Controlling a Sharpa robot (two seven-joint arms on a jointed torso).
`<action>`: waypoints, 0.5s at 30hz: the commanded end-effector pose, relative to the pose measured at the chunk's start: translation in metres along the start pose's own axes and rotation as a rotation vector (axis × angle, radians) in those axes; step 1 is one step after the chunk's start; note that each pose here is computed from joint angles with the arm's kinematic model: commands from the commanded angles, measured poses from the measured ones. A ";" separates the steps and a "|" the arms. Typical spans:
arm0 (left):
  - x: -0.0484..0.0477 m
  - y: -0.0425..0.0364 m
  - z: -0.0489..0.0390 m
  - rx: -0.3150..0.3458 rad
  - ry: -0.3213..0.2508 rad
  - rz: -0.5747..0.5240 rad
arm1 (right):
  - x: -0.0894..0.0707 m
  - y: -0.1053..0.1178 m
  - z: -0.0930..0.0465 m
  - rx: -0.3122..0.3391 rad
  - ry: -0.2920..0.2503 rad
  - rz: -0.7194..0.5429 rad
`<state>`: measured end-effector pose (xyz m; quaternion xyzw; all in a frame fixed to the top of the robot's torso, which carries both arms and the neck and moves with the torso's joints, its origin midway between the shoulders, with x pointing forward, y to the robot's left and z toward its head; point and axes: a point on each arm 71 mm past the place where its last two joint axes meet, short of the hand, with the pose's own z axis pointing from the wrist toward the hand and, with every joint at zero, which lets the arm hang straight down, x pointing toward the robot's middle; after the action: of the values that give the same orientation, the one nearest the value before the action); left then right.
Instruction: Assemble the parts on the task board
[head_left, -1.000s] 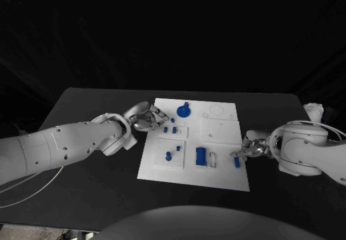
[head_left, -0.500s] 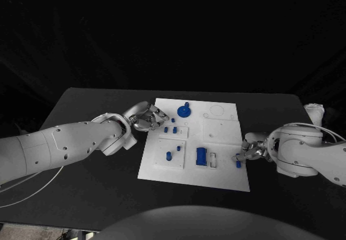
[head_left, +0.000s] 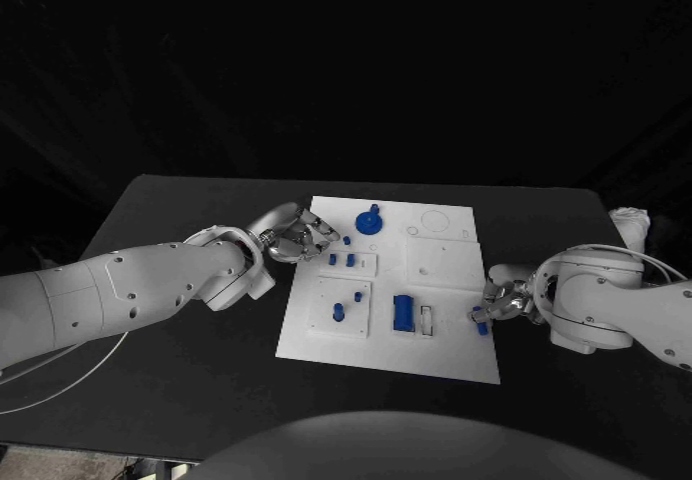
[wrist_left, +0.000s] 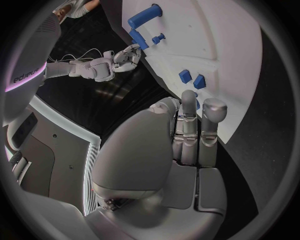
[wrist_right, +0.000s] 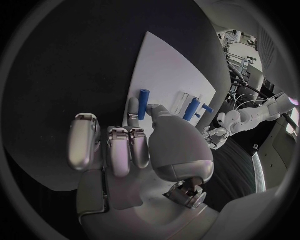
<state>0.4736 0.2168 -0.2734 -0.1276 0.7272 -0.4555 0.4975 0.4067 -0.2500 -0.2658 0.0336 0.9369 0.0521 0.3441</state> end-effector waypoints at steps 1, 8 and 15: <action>0.0007 -0.0016 0.0005 0.008 -0.001 -0.006 | 0.011 -0.006 0.003 0.014 0.059 0.070; 0.0004 -0.0013 0.0003 0.007 -0.001 -0.006 | 0.014 -0.010 0.000 0.004 0.093 0.213; 0.0001 -0.0009 0.0000 0.005 -0.002 -0.006 | 0.015 -0.011 -0.009 -0.011 0.108 0.311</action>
<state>0.4736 0.2178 -0.2735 -0.1283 0.7274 -0.4546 0.4978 0.3935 -0.2619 -0.2662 0.1424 0.9370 0.0976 0.3036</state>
